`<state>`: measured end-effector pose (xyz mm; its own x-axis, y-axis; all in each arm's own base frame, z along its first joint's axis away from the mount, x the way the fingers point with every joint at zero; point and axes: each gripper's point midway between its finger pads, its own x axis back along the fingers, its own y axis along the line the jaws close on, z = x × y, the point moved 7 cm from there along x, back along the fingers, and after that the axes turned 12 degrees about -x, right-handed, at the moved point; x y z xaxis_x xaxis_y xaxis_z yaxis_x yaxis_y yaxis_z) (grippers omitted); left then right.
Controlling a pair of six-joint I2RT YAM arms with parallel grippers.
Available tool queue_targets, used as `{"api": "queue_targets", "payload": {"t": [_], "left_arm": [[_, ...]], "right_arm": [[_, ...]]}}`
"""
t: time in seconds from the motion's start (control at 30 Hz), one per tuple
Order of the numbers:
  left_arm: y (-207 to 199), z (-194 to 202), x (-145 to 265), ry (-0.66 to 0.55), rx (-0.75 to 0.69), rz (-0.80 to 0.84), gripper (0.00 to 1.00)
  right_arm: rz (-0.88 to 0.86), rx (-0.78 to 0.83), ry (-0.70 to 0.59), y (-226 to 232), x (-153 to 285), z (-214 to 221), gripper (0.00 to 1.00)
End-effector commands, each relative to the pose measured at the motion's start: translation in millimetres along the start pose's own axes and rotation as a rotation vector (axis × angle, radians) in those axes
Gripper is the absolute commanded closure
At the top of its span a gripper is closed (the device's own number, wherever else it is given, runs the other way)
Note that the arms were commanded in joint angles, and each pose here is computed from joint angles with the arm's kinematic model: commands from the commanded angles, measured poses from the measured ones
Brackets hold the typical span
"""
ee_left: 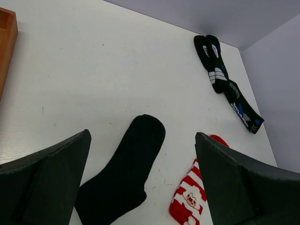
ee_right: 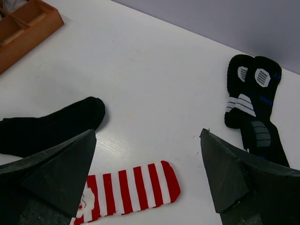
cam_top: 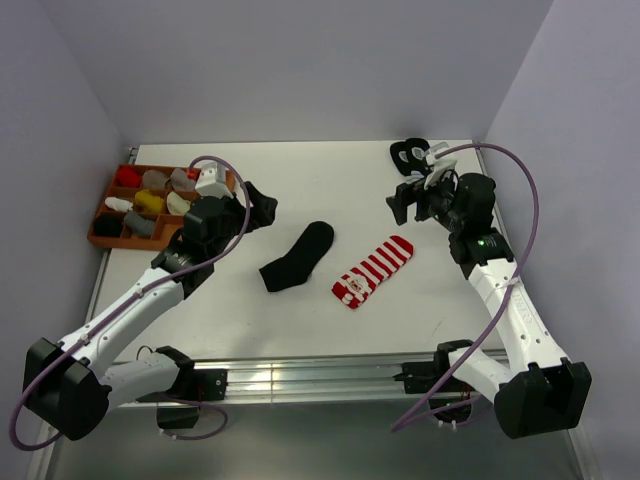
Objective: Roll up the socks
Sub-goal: Adjust the sock at the center of the board.
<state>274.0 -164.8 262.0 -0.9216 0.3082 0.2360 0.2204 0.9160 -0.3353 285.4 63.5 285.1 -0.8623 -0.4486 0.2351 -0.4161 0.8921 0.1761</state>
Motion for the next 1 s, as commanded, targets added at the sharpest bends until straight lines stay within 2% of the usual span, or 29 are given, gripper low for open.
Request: {"api": "queue_targets", "payload": {"t": [0.0, 0.17, 0.37, 0.47, 0.7, 0.97], "left_arm": [[-8.9, -20.5, 2.4, -0.056, 0.003, 0.025, 0.0], [-9.1, -21.6, 4.3, -0.049, -0.009, 0.03, 0.01], [-4.2, -14.4, 7.6, -0.039, -0.01, 0.016, 0.01], [-1.6, -10.6, 9.4, -0.035, -0.002, 0.002, 0.0], [4.8, -1.7, 12.2, 0.004, 0.001, -0.029, 0.01], [4.9, -1.9, 10.9, 0.013, -0.01, -0.031, 0.01]], "right_arm": [[-0.006, 0.016, -0.021, 1.8, 5.1, -6.3, 0.01], [0.038, 0.031, 0.037, -3.9, 6.6, -2.5, 0.04], [0.041, 0.076, 0.154, -2.4, 4.5, 12.8, 0.13], [0.02, 0.138, 0.265, 13.8, -3.9, 40.2, 0.17], [-0.085, 0.211, 0.533, 54.6, -21.4, 106.8, 0.36], [-0.204, 0.245, 0.711, 93.2, -2.7, 144.7, 0.39]]}}
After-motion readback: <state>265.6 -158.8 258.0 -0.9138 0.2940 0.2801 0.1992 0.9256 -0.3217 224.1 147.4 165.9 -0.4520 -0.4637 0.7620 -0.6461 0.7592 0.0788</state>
